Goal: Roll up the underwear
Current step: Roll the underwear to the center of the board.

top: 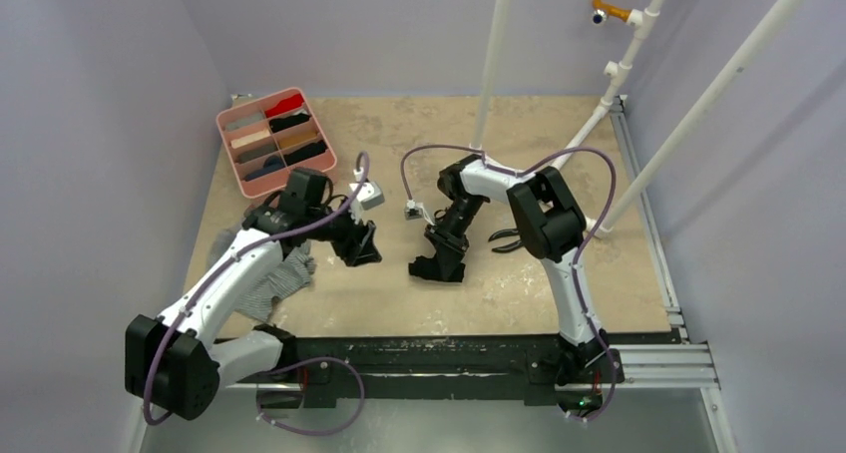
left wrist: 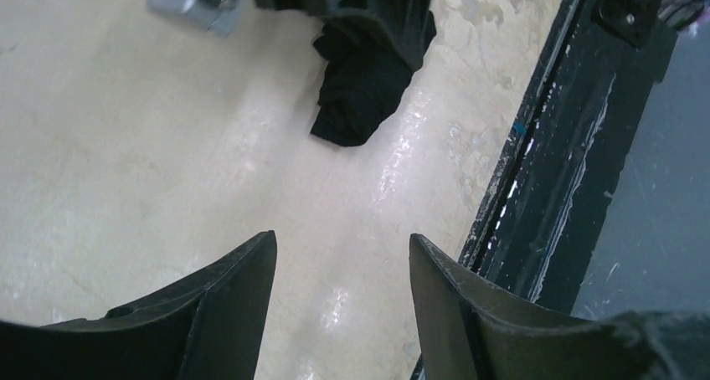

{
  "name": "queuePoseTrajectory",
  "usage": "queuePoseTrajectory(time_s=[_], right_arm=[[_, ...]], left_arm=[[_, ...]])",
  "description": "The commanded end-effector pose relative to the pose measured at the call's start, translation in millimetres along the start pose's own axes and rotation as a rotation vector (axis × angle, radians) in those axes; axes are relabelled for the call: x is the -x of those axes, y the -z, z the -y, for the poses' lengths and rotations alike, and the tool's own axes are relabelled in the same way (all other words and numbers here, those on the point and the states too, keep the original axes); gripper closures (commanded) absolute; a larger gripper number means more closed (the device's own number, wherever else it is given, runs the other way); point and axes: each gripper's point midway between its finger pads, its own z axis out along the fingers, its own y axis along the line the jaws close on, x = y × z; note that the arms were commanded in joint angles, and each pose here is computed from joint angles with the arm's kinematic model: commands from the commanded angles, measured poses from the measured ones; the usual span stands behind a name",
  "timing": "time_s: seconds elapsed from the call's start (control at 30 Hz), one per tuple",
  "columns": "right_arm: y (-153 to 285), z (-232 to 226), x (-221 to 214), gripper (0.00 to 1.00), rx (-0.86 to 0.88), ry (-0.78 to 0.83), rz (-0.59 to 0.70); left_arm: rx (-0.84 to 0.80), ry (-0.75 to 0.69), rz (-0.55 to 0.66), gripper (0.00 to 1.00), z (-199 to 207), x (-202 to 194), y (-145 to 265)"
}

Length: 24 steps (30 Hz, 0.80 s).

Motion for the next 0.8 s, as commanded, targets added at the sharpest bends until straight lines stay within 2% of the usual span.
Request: queuePoseTrajectory(time_s=[0.0,0.4,0.63,0.77], right_arm=[[-32,36,-46,1.00,-0.002,0.000,-0.192],[-35,48,-48,1.00,-0.041,-0.021,-0.203],[-37,51,-52,1.00,-0.042,-0.032,-0.216],[-37,51,-52,1.00,-0.045,-0.037,-0.217]], left_arm=[[0.044,-0.276,0.076,0.41,9,28,-19],[-0.041,-0.534,-0.078,0.39,51,14,-104],[-0.070,-0.669,-0.110,0.29,70,3,-133],[-0.050,-0.721,-0.129,0.27,68,-2,-148]])
